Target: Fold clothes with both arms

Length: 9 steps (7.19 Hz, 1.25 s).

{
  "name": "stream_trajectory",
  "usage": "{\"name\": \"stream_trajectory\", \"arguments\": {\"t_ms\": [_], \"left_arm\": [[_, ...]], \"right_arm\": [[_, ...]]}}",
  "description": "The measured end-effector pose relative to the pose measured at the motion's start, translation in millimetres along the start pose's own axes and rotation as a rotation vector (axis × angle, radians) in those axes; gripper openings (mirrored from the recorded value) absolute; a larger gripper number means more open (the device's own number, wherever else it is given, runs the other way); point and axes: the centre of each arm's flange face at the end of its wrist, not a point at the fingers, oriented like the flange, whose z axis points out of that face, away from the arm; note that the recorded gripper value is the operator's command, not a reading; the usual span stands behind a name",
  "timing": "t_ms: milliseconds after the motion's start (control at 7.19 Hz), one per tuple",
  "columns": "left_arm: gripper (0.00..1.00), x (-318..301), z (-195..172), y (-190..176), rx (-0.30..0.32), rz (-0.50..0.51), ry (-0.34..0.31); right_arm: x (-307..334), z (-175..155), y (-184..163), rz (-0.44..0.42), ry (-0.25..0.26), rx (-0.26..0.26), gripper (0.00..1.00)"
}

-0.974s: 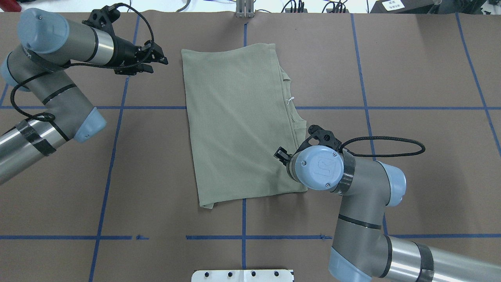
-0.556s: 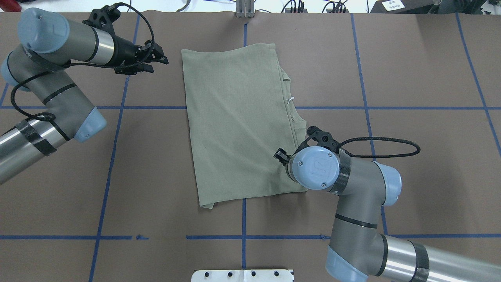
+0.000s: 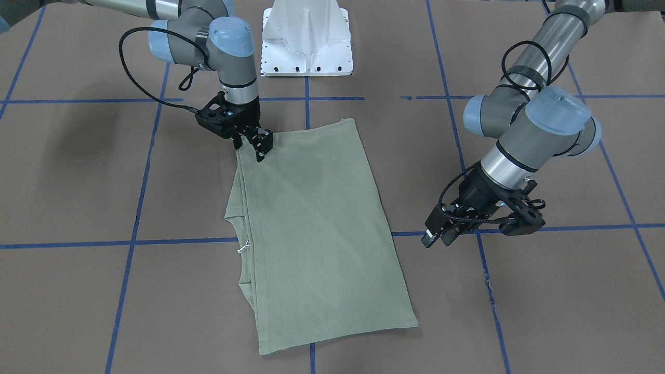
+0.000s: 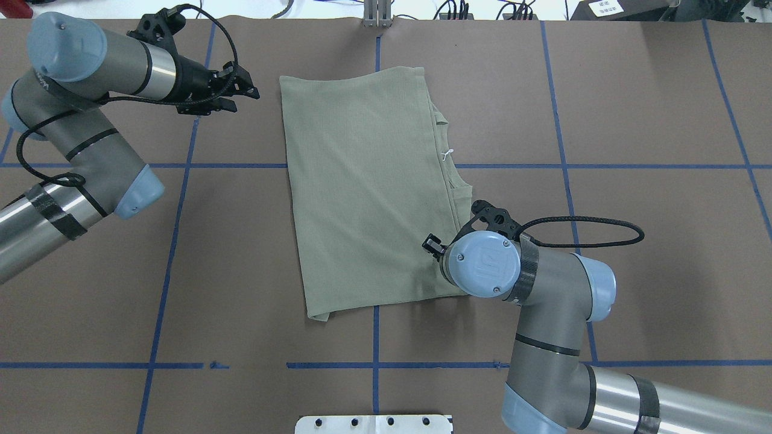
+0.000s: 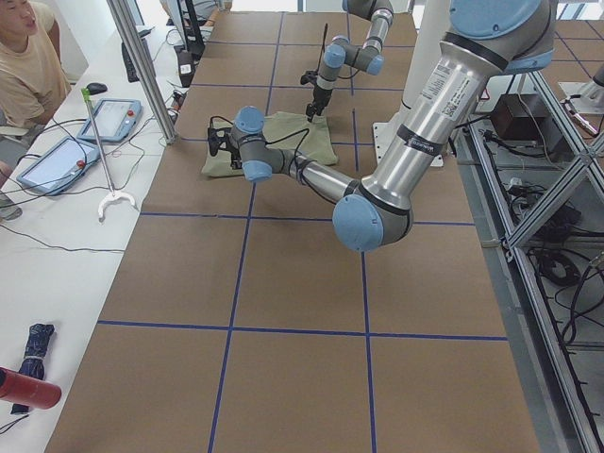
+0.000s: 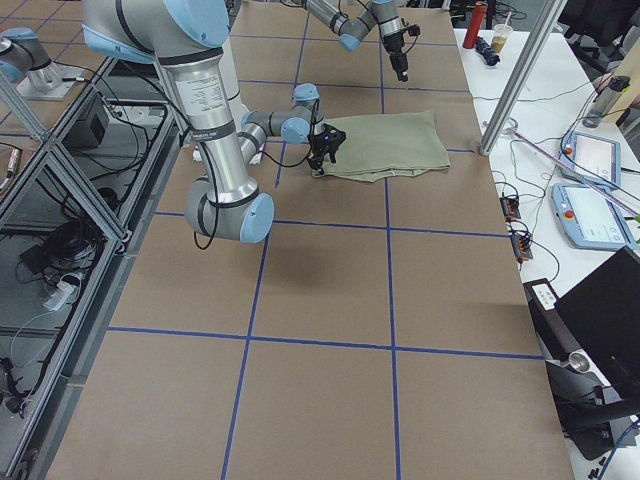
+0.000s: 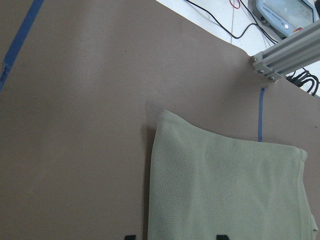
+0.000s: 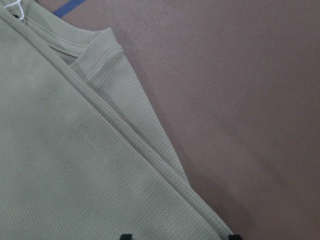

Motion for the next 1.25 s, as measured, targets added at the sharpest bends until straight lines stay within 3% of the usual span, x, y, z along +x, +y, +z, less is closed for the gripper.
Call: {"name": "stream_trajectory", "arguments": {"t_ms": [139, 835, 1252], "left_arm": [[0.61, 0.2, 0.0, 0.0, 0.0, 0.0, 0.0], [0.62, -3.3, 0.2, 0.6, -0.004, -0.003, -0.004], [0.61, 5.9, -8.8, 11.3, -0.012, -0.05, 0.023]], "right_arm": [[0.3, 0.9, 0.2, 0.0, 0.002, 0.0, 0.0], [-7.1, -8.2, 1.9, -0.009, -0.009, -0.029, 0.0], [-10.5, -35.4, 3.5, 0.003, -0.045, -0.078, 0.0]]}}
